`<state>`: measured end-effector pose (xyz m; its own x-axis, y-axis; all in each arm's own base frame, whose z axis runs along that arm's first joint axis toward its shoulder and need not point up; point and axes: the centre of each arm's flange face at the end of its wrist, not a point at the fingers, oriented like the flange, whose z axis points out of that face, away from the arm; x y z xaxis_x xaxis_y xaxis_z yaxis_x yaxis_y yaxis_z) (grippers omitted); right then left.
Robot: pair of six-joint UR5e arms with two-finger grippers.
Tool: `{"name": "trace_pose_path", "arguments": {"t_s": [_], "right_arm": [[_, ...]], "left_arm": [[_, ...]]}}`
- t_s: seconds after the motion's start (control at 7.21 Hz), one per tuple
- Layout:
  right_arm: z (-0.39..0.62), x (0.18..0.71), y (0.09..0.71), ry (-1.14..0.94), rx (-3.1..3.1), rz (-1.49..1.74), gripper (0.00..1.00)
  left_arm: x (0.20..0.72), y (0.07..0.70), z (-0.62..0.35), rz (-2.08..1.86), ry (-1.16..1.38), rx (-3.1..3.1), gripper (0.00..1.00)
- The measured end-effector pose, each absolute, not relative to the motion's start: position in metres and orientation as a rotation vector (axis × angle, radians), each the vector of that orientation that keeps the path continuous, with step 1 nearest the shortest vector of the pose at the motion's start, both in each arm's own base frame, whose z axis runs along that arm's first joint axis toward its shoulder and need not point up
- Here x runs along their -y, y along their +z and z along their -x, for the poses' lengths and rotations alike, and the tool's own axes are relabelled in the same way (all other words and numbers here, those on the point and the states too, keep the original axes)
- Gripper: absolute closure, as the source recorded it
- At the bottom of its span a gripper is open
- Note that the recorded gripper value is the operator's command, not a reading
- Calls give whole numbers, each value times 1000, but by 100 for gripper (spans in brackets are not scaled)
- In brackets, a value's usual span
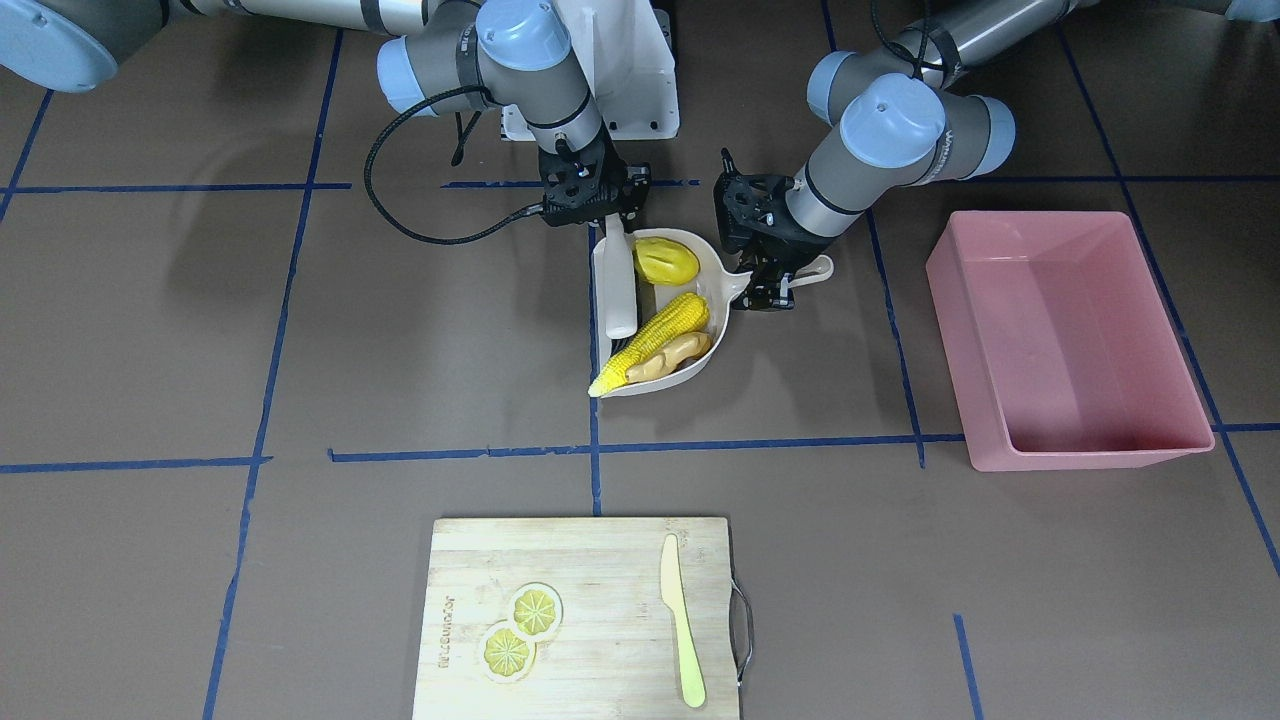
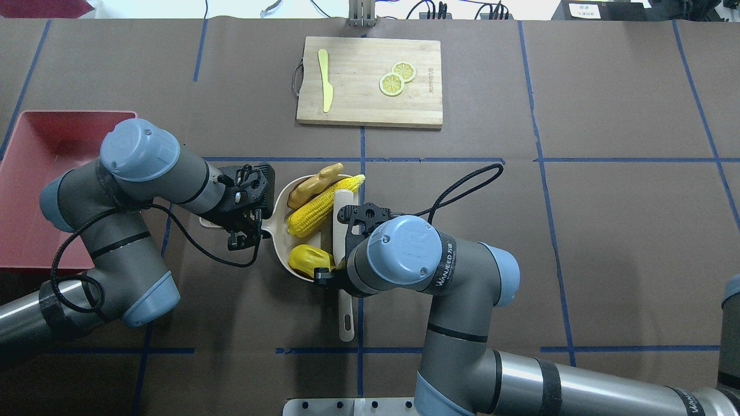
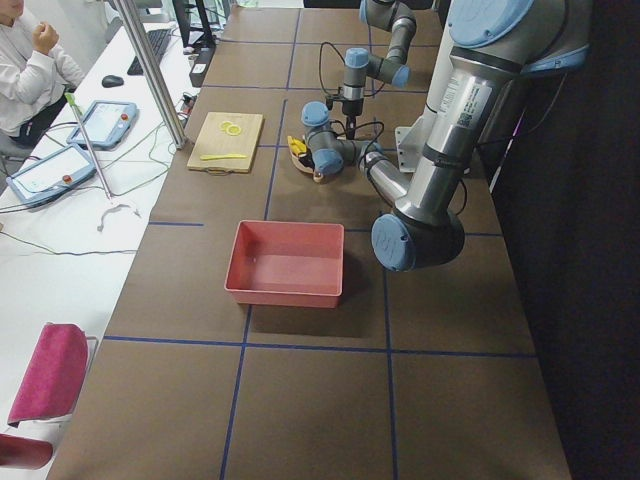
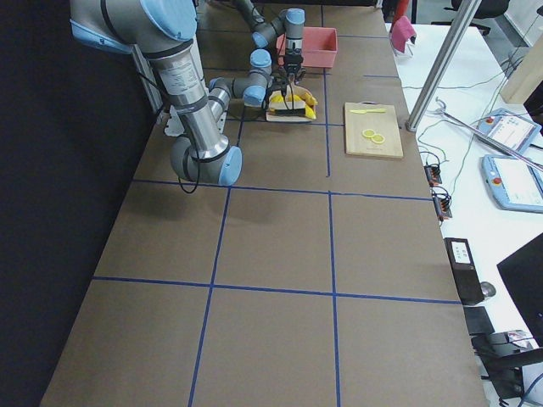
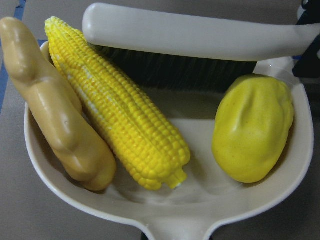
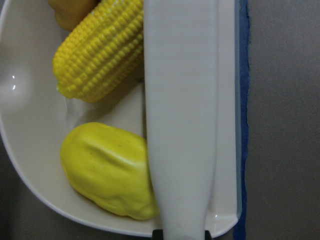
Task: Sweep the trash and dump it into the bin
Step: 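Push the brush against the items to settle them in the dustpan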
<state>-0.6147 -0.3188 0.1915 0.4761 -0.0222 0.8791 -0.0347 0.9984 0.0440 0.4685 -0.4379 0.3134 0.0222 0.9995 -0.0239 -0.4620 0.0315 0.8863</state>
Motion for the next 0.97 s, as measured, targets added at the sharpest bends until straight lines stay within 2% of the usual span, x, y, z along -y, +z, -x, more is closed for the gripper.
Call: {"name": "trace_pose_path", "arguments": {"t_s": [0.97], "right_arm": [[578,308,176,0,972,-30,100]], "left_arm": [[437,315,-467,-839,1368,-855,100]]}}
